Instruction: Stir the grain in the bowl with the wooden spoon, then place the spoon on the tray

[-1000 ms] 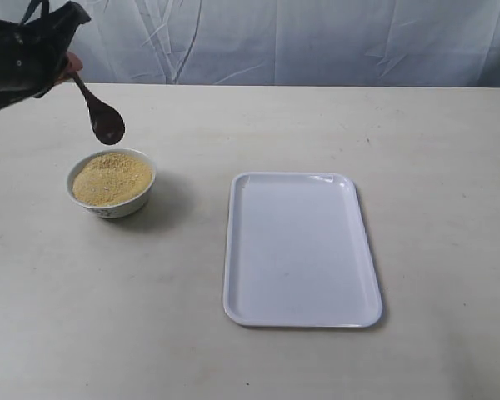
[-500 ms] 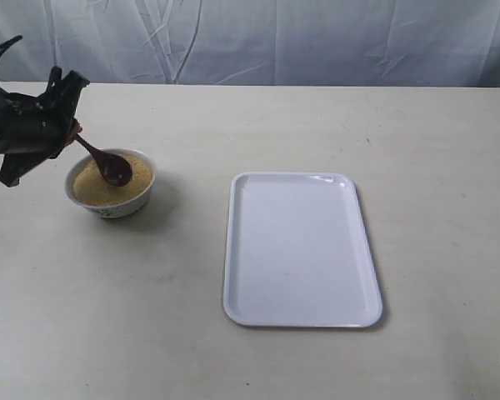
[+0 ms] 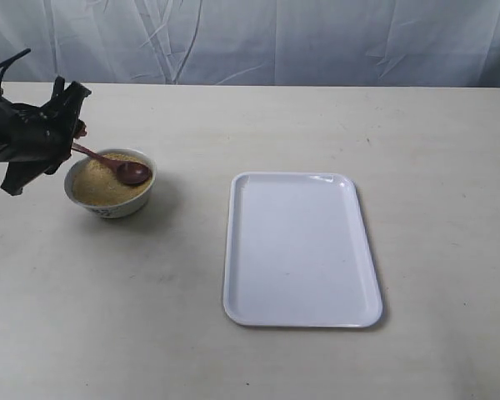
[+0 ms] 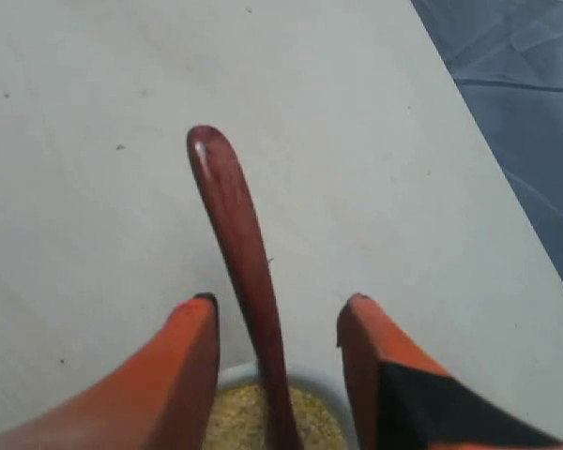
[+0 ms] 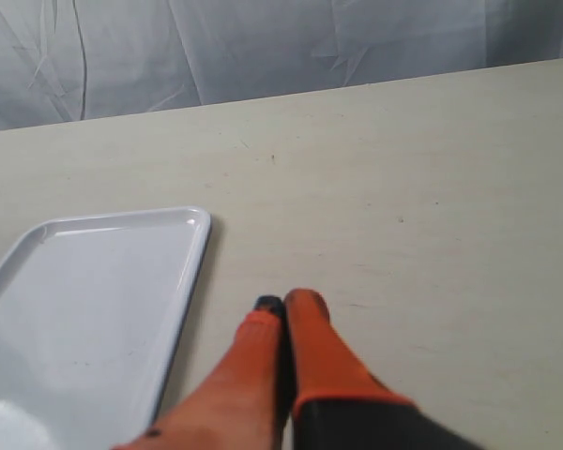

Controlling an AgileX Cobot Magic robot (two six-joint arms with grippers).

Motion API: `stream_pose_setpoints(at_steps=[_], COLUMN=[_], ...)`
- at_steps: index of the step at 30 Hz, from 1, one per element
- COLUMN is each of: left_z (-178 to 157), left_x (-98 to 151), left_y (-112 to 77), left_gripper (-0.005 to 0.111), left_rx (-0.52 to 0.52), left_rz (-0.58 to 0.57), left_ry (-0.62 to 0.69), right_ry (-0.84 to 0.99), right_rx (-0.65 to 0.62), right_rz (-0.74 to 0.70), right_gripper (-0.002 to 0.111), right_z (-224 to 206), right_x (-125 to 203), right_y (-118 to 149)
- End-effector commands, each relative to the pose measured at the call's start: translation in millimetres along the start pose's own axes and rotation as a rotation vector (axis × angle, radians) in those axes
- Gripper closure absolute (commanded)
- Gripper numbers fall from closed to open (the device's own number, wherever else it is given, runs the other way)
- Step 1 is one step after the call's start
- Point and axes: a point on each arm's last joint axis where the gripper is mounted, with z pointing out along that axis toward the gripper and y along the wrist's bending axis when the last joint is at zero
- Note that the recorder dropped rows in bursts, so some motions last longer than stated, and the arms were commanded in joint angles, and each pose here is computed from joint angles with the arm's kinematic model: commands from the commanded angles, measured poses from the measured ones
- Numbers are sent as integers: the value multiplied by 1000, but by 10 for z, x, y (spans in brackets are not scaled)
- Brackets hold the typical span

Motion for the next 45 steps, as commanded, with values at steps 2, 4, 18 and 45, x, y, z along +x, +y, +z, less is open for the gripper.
stream_pose_setpoints(at_steps=[2, 4, 18, 45], left_z=[-139, -315, -853, -1256], left_x=[-54, -228, -682, 176], left_y=[-38, -60, 76, 554], left_gripper=[64, 64, 64, 64], left_rx=[12, 26, 23, 156], left_rz=[118, 171, 411, 368], left_ry=[58, 52, 21, -113], right_ry=[-16, -16, -14, -13], right_rx=[4, 4, 4, 4], right_rz=[-2, -2, -2, 0], right_gripper=[106, 106, 106, 106], right_z=[1, 1, 1, 1], right_x=[0, 0, 1, 2], right_y=[-3, -3, -4, -3])
